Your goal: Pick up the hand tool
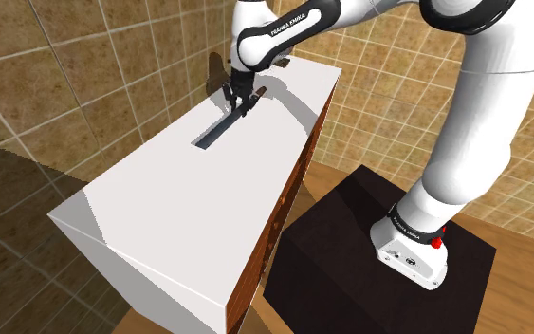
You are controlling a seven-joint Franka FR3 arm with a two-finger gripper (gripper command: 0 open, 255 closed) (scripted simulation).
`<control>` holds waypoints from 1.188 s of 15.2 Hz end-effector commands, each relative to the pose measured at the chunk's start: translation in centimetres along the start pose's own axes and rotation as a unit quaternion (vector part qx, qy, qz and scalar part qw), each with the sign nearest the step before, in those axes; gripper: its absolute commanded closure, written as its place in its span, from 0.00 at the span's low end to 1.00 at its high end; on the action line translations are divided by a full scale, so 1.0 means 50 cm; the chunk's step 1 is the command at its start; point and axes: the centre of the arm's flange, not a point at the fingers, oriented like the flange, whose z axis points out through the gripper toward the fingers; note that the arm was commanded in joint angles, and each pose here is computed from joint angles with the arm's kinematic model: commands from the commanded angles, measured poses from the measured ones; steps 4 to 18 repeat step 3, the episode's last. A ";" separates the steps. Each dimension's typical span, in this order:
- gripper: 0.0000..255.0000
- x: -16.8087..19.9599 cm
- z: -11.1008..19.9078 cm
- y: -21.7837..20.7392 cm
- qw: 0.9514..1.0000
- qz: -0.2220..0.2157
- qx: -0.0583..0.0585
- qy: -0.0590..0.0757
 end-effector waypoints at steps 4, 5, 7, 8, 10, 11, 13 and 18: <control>1.00 0.002 -0.026 -0.001 1.000 0.000 0.000 0.000; 1.00 0.002 -0.026 -0.001 1.000 0.000 0.000 0.000; 1.00 0.002 -0.026 -0.001 1.000 0.000 0.000 0.000; 1.00 0.002 -0.026 -0.001 1.000 0.000 0.000 0.000; 1.00 0.002 -0.026 -0.001 1.000 0.000 0.000 0.000; 1.00 0.002 -0.026 -0.001 1.000 0.000 0.000 0.000; 1.00 0.002 -0.026 -0.001 1.000 0.000 0.000 0.000; 1.00 0.002 -0.026 -0.001 1.000 0.000 0.000 0.000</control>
